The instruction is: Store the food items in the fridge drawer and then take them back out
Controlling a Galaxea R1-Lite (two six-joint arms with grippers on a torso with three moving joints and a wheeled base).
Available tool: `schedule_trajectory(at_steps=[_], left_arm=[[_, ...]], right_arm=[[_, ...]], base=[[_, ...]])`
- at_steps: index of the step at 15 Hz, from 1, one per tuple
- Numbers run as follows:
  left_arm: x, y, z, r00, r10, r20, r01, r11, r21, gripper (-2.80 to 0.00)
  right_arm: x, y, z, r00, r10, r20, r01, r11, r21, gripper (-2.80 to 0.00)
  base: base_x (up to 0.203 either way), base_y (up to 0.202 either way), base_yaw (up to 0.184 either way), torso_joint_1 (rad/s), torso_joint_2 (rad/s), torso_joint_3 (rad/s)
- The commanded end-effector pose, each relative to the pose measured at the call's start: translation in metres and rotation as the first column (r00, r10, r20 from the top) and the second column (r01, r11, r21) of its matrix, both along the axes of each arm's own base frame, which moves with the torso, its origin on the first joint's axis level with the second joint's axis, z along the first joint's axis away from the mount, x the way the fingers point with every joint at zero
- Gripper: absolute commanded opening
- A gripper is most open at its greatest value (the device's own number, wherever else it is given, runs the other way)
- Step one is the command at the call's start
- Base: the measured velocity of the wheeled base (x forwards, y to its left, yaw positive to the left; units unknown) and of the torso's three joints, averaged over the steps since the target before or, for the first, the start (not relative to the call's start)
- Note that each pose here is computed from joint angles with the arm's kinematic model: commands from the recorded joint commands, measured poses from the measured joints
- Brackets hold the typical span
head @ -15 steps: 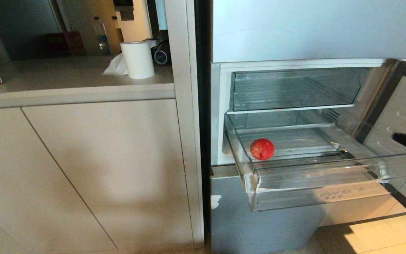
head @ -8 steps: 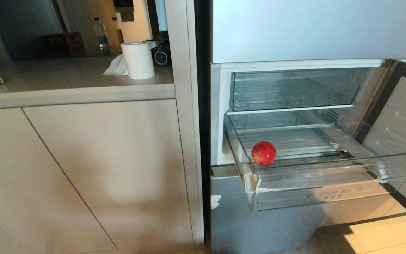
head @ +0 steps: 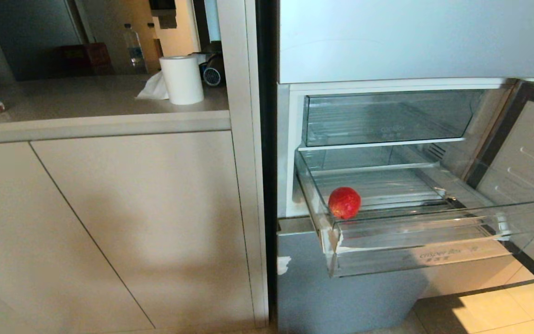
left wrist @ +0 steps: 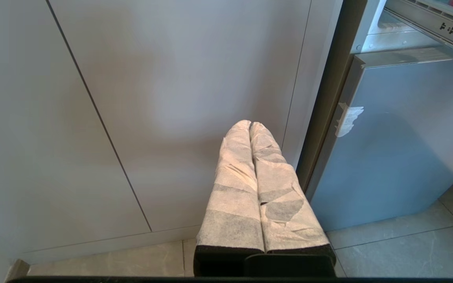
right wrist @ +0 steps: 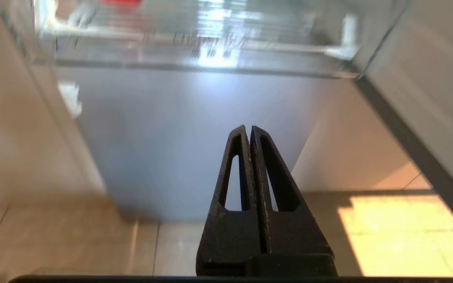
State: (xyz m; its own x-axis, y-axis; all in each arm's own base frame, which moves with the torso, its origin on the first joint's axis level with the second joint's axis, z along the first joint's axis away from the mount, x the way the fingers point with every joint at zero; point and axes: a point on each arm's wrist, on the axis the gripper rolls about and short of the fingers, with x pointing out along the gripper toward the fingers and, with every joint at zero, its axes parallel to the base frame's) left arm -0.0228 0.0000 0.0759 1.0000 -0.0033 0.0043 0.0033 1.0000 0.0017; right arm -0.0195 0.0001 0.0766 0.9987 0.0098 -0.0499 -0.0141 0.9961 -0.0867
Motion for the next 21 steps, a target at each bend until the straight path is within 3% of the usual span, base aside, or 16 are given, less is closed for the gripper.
schedule_trajectory(at_steps=[1,7,18,21], left_arm=[[0.0001,0.0,-0.0004,1.0,0.0,-0.001,0.0,1.0,0.0,-2.8],[0.0001,0.0,-0.0004,1.0,0.0,-0.001,0.0,1.0,0.0,-2.8],[0.0001,0.0,-0.0004,1.0,0.0,-0.001,0.0,1.0,0.0,-2.8],[0.0001,0.0,-0.0004,1.0,0.0,-0.001,0.0,1.0,0.0,-2.8]], right_arm=[[-0.0034,0.0,-0.0018,0.999,-0.009,0.041,0.008,1.0,0.008,-2.8],[-0.0033,0.0001,-0.0022,0.999,-0.01,0.039,0.01,1.0,0.011,-2.8],[-0.0033,-0.0003,-0.0022,0.999,-0.025,0.039,0.023,0.998,0.05,-2.8],[-0.0032,-0.0003,-0.0017,0.999,-0.027,0.041,0.023,0.996,0.092,-2.8]], base=[[0.0,0.0,0.0,0.0,0.0,0.0],[-0.001,0.0,-0.011,0.001,0.0,0.0],[-0.001,0.007,-0.173,0.002,0.0,0.003],[0.0,0.008,-0.155,0.001,0.0,0.003]])
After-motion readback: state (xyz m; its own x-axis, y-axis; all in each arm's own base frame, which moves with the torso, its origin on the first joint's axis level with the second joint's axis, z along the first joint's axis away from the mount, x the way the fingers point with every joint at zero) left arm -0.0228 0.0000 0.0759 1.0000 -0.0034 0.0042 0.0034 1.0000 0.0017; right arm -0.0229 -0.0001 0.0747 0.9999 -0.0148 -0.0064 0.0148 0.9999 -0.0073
